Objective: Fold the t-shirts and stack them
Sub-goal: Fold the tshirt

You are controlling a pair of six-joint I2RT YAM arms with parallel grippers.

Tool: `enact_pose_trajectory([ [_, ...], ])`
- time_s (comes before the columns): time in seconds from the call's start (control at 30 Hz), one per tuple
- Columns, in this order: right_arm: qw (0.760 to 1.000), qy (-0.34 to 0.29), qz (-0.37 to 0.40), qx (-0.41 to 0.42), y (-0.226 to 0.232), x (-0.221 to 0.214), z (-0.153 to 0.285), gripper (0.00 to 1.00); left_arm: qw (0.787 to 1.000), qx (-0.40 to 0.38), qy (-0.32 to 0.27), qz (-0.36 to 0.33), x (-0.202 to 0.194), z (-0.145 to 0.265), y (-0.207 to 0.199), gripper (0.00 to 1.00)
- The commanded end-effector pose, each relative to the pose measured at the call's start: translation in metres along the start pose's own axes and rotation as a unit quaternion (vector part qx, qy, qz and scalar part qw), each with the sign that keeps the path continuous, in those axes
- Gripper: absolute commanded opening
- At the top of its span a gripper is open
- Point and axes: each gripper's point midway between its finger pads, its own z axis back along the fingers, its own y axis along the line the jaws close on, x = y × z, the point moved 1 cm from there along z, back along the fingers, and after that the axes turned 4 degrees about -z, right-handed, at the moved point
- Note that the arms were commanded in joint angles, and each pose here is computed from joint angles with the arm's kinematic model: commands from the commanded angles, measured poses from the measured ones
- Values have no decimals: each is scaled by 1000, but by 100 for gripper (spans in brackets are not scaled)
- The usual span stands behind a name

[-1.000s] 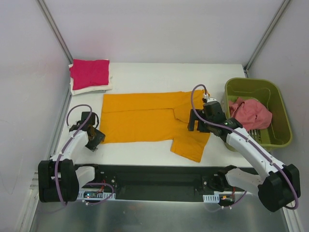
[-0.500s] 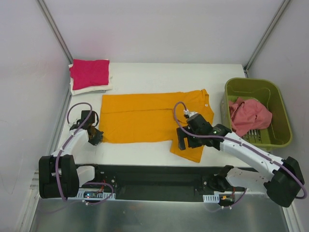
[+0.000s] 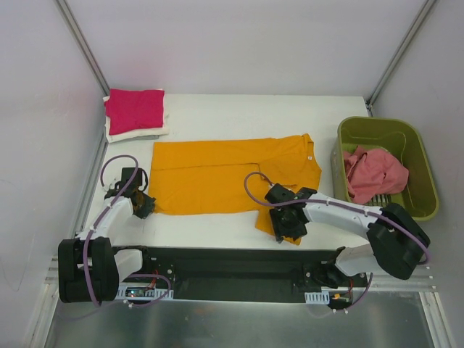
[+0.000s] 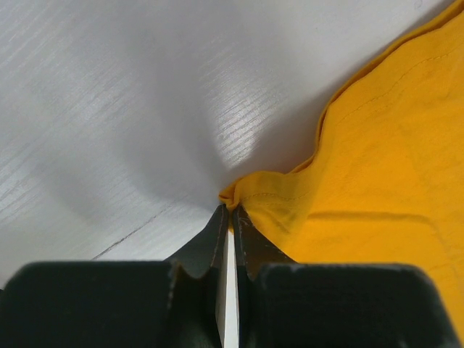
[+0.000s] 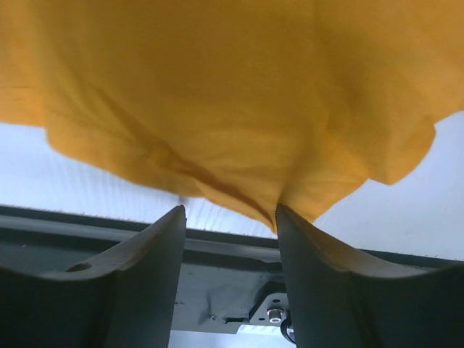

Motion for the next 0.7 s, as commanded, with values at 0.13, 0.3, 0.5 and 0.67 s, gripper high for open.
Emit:
enact_pose_trajectory([
  [0.13, 998, 44, -38, -4, 4, -15, -21, 16, 1000, 17, 14, -1, -6, 5, 11, 0],
  [0.3, 998, 53, -28, 20, 11, -32, -7, 1, 999, 32, 11, -1, -11, 11, 24, 0],
  [0.5, 998, 43, 6, 53, 31, -44, 22, 1, 999, 36, -4, 4, -16, 25, 40, 0],
  [0.67, 1000, -10, 26, 4, 8, -26, 46, 1, 1000, 3, -25, 7, -9, 39, 31, 0],
])
